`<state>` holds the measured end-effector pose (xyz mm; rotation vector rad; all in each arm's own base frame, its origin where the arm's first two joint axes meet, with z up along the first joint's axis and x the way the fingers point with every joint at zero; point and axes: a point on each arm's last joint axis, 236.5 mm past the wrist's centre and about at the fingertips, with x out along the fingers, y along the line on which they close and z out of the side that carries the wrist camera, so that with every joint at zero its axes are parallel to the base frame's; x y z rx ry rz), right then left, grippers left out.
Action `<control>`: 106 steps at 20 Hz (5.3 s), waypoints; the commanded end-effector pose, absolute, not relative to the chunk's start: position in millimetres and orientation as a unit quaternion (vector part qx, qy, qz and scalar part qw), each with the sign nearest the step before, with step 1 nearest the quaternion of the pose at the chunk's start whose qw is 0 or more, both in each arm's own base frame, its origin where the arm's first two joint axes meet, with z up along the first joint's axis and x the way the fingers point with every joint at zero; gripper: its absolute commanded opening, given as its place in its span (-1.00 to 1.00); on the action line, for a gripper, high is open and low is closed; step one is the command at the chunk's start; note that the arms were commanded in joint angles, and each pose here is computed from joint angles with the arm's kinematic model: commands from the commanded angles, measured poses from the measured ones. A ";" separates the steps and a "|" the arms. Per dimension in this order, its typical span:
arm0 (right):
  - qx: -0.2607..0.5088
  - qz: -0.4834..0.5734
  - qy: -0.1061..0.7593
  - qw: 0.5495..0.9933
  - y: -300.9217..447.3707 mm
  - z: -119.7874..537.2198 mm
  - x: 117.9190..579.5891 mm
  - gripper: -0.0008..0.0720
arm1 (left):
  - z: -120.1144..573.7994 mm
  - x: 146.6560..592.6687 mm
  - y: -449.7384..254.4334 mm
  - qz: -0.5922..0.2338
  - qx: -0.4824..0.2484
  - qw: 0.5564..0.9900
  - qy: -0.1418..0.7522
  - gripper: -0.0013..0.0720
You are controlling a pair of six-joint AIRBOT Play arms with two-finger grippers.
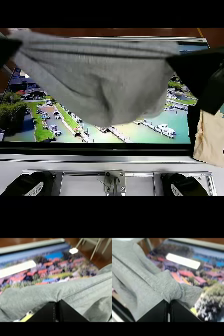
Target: Fold the shirts.
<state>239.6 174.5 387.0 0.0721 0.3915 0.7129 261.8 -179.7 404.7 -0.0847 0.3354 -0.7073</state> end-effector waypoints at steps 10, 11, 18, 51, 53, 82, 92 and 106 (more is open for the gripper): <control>0.023 0.276 0.507 0.816 182.4 201.6 330.1 -0.80 | 100.4 263.1 -148.5 -0.207 -0.074 0.816 0.535 -0.85; 0.028 0.274 0.512 0.814 193.7 180.4 355.4 -0.80 | 81.4 267.5 -149.1 -0.192 -0.094 0.815 0.538 -0.85; 0.110 0.231 0.483 0.837 246.0 67.8 482.6 -0.80 | 3.3 352.4 -162.0 -0.139 -0.171 0.839 0.498 -0.85; 0.238 0.132 0.790 0.550 93.2 -89.4 218.5 0.75 | -101.2 280.8 -187.5 -0.207 -0.175 0.665 0.696 -0.85; 0.246 0.158 0.785 0.546 113.8 -95.3 210.8 0.75 | -98.8 282.5 -188.1 -0.208 -0.175 0.667 0.694 -0.85; 0.067 0.177 0.017 0.982 78.4 450.5 195.1 -0.80 | 530.4 134.4 -83.7 -0.183 -0.033 0.972 -0.146 -0.85; 0.047 0.112 0.301 0.946 62.6 320.2 223.1 -0.80 | 370.5 198.0 -62.7 -0.140 0.028 0.975 0.172 -0.85; 0.073 0.043 0.488 0.869 94.1 51.2 496.3 -0.80 | 109.3 445.8 -89.3 -0.136 -0.220 0.890 0.375 -0.85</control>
